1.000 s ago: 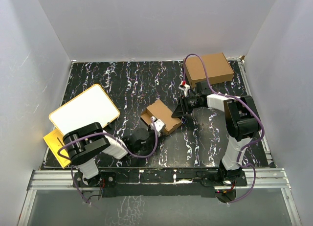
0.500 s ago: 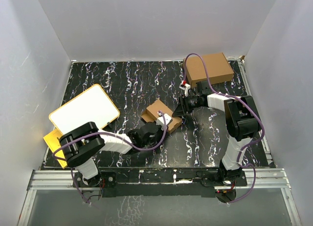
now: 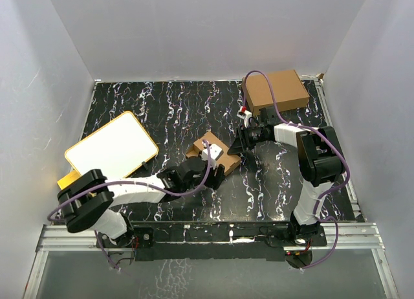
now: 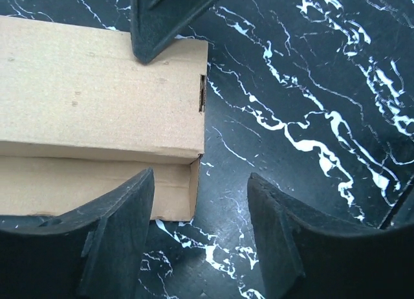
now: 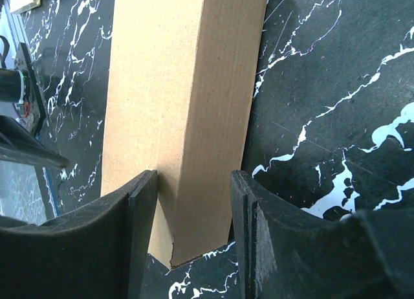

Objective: Fold the paper box

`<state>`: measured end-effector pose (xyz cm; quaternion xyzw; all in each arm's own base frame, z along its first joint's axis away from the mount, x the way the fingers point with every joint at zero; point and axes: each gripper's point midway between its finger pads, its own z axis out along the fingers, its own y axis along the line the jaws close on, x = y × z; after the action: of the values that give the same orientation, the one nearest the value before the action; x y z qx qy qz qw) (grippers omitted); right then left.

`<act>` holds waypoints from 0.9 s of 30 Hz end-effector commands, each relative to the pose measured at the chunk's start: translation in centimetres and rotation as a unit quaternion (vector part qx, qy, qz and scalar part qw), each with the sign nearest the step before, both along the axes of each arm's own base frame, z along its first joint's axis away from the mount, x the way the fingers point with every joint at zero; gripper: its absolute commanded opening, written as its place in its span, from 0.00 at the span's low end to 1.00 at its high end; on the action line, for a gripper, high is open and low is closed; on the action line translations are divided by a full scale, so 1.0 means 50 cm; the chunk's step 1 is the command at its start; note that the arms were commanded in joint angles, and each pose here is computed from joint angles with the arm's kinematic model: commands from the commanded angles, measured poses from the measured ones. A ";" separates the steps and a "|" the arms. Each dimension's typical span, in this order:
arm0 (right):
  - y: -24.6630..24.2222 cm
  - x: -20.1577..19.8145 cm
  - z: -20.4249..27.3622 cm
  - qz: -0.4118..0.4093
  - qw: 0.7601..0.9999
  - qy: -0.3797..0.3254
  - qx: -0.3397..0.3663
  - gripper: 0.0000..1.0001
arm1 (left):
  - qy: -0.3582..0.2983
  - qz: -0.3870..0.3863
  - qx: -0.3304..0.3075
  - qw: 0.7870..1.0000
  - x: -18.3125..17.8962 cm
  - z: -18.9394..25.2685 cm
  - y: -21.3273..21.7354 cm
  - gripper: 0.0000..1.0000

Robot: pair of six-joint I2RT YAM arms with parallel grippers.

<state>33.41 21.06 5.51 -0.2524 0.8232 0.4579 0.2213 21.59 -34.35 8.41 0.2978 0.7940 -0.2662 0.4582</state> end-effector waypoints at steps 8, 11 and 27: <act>-0.009 0.020 -0.029 -0.002 0.999 -0.016 -0.030 0.51 | 0.138 0.114 -0.119 0.977 0.062 0.108 0.092 0.79; -0.009 0.020 -0.030 -0.002 0.999 -0.016 -0.031 0.51 | 0.175 0.161 -0.181 0.954 0.076 0.097 0.133 0.93; -0.007 0.019 -0.032 0.000 0.999 -0.014 -0.030 0.51 | 0.263 0.335 -0.316 0.848 0.174 0.011 0.200 0.97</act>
<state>33.41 21.12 5.44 -0.2509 0.8233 0.4614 0.2152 27.97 -23.78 7.51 -0.1785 0.8386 -0.3769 0.3505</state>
